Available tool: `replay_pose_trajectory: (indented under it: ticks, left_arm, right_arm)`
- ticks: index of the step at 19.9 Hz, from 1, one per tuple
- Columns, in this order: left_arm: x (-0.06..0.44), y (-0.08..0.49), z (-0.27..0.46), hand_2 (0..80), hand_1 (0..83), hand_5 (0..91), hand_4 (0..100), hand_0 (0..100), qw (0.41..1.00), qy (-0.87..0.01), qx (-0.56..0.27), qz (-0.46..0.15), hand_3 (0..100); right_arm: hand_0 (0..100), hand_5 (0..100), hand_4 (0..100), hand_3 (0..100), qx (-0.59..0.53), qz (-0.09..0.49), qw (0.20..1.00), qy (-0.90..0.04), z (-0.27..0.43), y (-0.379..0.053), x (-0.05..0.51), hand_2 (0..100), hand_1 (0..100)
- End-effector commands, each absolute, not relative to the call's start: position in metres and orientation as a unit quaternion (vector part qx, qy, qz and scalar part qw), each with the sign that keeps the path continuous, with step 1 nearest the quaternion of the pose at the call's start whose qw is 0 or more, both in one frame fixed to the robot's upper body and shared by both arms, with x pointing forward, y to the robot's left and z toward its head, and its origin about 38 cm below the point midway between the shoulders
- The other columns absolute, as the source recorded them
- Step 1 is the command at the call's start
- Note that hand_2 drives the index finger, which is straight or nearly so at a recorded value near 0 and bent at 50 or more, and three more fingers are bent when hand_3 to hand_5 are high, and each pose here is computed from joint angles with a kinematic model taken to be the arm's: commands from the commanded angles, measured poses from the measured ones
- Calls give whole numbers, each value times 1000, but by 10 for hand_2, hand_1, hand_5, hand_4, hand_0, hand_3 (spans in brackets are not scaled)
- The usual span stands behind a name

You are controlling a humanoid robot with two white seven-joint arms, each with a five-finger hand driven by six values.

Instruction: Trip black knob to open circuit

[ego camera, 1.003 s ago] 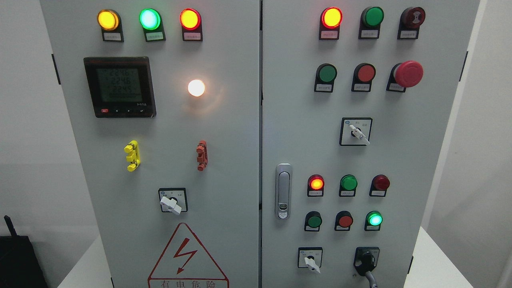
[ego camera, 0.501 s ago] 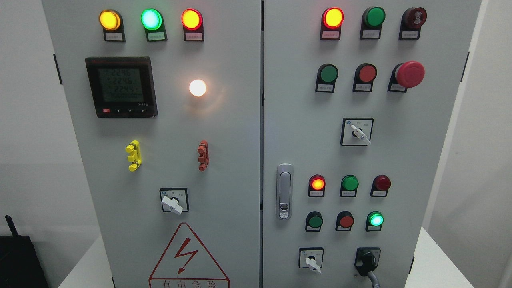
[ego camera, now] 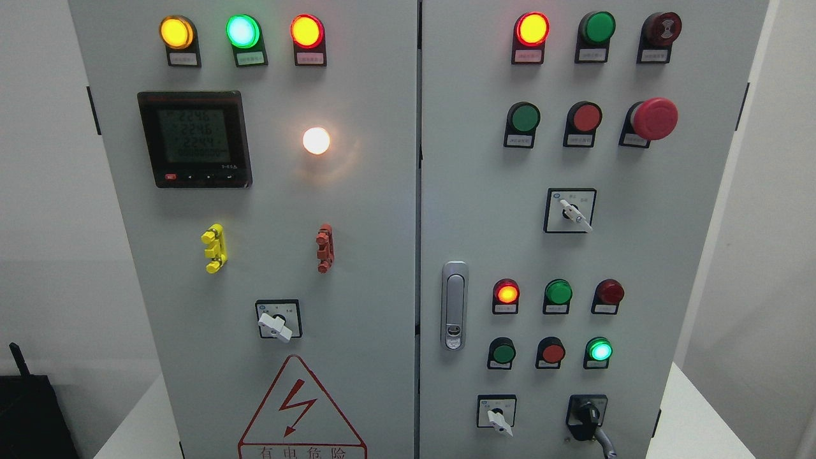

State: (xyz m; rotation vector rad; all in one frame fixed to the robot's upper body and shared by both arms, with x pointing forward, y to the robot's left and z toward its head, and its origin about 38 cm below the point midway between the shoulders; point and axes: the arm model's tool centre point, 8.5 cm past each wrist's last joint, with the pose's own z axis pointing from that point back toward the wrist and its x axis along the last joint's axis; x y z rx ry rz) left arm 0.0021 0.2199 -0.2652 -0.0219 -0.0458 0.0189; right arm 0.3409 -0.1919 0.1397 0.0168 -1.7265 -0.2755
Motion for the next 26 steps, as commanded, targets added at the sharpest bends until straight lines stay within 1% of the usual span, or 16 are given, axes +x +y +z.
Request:
replay_pose_trajectory:
  ticks: [1, 16, 26]
  left_arm:
    - [4, 220, -265, 0, 389, 0, 0, 120, 1000, -26, -11, 12, 0]
    - [4, 220, -265, 0, 389, 0, 0, 120, 1000, -26, -11, 12, 0]
    - [4, 220, -265, 0, 389, 0, 0, 120, 1000, -25, -11, 12, 0]
  right_arm:
    - [0, 1000, 1000, 1000, 13, -115, 627, -771, 151, -193, 339, 130, 0]
    - [0, 1000, 1000, 1000, 4, -118, 626, -771, 151, -207, 329, 127, 0]
    - [0, 979, 1000, 1000, 1, -127, 645, -753, 135, -211, 281, 115, 0]
